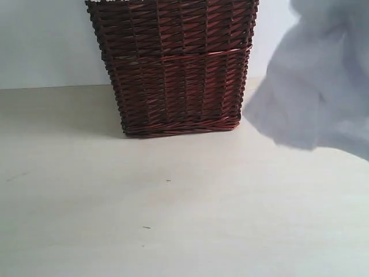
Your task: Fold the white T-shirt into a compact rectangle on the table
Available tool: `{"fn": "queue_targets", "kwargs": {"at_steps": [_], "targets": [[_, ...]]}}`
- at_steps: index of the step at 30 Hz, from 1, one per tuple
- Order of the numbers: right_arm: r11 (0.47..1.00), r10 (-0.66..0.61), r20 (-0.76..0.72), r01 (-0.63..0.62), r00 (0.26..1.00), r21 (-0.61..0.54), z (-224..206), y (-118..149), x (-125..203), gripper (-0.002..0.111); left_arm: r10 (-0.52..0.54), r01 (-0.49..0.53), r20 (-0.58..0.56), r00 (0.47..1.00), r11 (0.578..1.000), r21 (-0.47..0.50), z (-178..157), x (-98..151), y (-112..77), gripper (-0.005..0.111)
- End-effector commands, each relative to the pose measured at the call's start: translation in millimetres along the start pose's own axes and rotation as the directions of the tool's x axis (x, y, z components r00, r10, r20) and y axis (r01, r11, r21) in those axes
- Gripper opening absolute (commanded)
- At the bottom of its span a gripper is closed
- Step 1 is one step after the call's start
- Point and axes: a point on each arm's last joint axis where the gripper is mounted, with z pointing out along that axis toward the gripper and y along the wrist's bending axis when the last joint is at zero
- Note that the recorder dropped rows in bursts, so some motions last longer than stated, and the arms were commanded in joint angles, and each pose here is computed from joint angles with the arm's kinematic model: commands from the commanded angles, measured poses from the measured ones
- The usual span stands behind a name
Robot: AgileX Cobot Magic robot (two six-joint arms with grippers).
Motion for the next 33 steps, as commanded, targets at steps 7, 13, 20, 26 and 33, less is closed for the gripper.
{"fn": "queue_targets", "kwargs": {"at_steps": [7, 13, 20, 26, 33], "targets": [[0.999, 0.004, -0.047, -0.006, 0.999, -0.035, -4.5, 0.6, 10.6, 0.000, 0.008, -0.008, 0.001, 1.000, 1.000, -0.004, 0.4, 0.5, 0.5, 0.001], [0.976, -0.047, -0.210, 0.000, 0.976, -0.218, 18.1, 34.9, 42.5, 0.000, 0.008, -0.008, 0.001, 1.000, 1.000, -0.004, 0.4, 0.5, 0.5, 0.001], [0.887, -0.278, -0.626, -0.054, 0.728, -0.458, 98.9, 123.6, 153.9, 0.000, 0.008, -0.008, 0.001, 1.000, 1.000, -0.004, 0.4, 0.5, 0.5, 0.001], [0.592, -0.514, -0.676, -0.352, 0.528, -0.725, 82.0, 177.1, 238.4, 0.000, 0.008, -0.008, 0.001, 1.000, 1.000, -0.004, 0.4, 0.5, 0.5, 0.001], [0.533, -0.674, -0.633, -0.342, 0.380, -0.774, 69.8, 198.6, 309.1, 0.036, 0.008, -0.008, 0.001, 1.000, 1.000, -0.004, 0.4, 0.5, 0.5, 0.001]]}}
